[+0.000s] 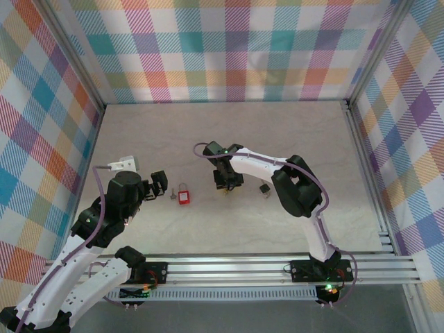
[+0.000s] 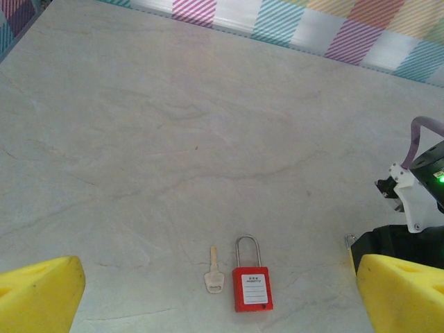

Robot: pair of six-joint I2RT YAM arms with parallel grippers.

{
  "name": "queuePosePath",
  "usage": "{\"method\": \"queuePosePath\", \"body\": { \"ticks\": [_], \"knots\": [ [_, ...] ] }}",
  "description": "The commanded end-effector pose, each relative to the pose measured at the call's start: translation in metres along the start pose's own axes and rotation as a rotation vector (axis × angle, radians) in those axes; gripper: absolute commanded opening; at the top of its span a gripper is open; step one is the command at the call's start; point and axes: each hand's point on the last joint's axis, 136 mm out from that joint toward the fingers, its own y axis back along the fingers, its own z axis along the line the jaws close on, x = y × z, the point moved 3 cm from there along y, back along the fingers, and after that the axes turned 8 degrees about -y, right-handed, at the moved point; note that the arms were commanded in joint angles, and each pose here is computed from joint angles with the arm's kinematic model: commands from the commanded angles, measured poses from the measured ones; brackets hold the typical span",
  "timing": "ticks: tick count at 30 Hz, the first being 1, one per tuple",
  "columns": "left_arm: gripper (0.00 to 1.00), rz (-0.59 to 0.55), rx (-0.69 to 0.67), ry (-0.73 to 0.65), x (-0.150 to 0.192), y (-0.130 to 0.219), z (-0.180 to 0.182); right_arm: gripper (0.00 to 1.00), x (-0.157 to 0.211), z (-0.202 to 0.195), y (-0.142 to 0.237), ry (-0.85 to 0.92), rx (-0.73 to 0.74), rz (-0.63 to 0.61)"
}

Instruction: Lock with the key

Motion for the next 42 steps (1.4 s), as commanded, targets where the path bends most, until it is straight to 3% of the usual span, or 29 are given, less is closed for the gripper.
{"method": "queuePosePath", "body": {
  "ticks": [1,7,23,42],
  "knots": [
    [1.00,0.012,-0.007,-0.011,0.001,-0.002,0.001,0.42,0.010,-0.003,-0.016,0.018,0.050,0.042],
    [1.00,0.020,-0.010,-0.016,0.001,-0.003,0.001,0.35,0.012,-0.004,-0.021,0.023,0.060,0.049],
    [1.00,0.029,-0.012,-0.030,0.002,-0.003,0.001,0.29,0.020,-0.004,-0.015,0.040,0.004,0.054],
    [1.00,0.047,0.065,-0.025,0.001,0.000,-0.010,0.27,0.030,0.018,0.020,0.093,-0.269,0.031]
  ]
}}
